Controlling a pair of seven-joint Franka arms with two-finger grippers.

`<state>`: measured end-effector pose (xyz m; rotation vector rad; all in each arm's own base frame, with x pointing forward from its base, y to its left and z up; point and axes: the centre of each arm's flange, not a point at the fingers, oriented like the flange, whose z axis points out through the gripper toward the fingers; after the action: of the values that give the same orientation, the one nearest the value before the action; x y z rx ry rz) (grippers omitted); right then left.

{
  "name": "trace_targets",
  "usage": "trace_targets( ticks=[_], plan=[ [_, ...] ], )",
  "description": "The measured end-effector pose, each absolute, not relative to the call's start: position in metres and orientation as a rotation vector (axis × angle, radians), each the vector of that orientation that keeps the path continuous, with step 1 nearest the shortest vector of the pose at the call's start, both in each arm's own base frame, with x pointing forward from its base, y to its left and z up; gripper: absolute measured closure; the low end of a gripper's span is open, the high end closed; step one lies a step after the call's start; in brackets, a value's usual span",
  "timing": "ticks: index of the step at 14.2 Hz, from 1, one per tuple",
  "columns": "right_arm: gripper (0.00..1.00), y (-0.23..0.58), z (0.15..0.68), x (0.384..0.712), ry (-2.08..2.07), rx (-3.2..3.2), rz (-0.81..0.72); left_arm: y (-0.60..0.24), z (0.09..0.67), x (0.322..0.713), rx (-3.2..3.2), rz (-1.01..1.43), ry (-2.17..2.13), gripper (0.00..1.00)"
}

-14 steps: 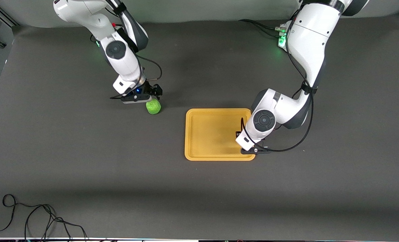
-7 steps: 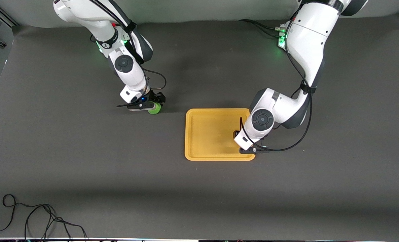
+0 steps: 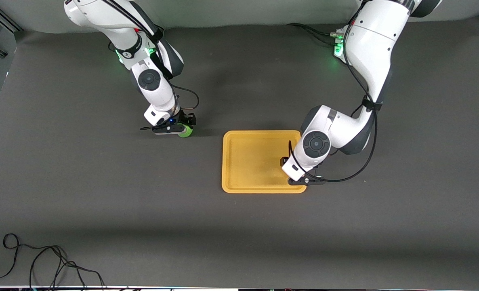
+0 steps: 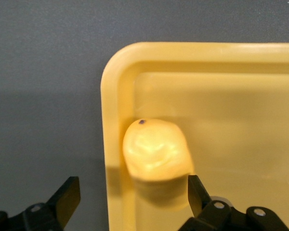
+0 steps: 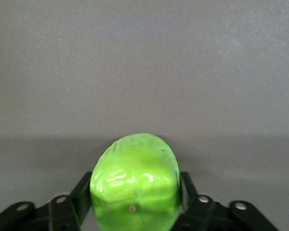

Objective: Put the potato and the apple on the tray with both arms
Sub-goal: 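Release the potato on the tray and withdraw the left gripper, then carry the green apple with the right gripper onto the tray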

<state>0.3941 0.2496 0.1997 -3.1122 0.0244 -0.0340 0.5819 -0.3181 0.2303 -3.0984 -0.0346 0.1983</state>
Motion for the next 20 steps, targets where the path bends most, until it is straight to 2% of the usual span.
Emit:
trace_targets(
  ticks=[3,6,10,14,17,20],
  plan=[
    [0.32,0.245,0.216,0.414,0.065,-3.104,-0.071,-0.308,0.264,0.581,-3.068,0.237,-0.042,0.0],
    [0.32,0.242,0.264,0.443,0.102,-3.126,-0.023,-0.259,0.33,0.598,-3.066,0.232,-0.059,0.0],
    [0.32,0.243,0.379,0.476,0.135,-3.144,0.058,-0.117,0.442,0.617,-3.111,0.157,0.004,0.0],
    [0.32,0.253,0.492,0.498,0.131,-3.13,0.031,-0.014,0.524,0.596,-3.125,0.017,0.154,0.0],
    [0.32,0.271,0.536,0.513,0.113,-3.098,-0.061,0.021,0.546,0.572,-3.116,-0.034,0.223,0.0],
    [0.32,0.332,0.543,0.528,0.154,-3.088,-0.082,0.023,0.538,0.566,-3.118,-0.006,0.228,0.0]
  ],
)
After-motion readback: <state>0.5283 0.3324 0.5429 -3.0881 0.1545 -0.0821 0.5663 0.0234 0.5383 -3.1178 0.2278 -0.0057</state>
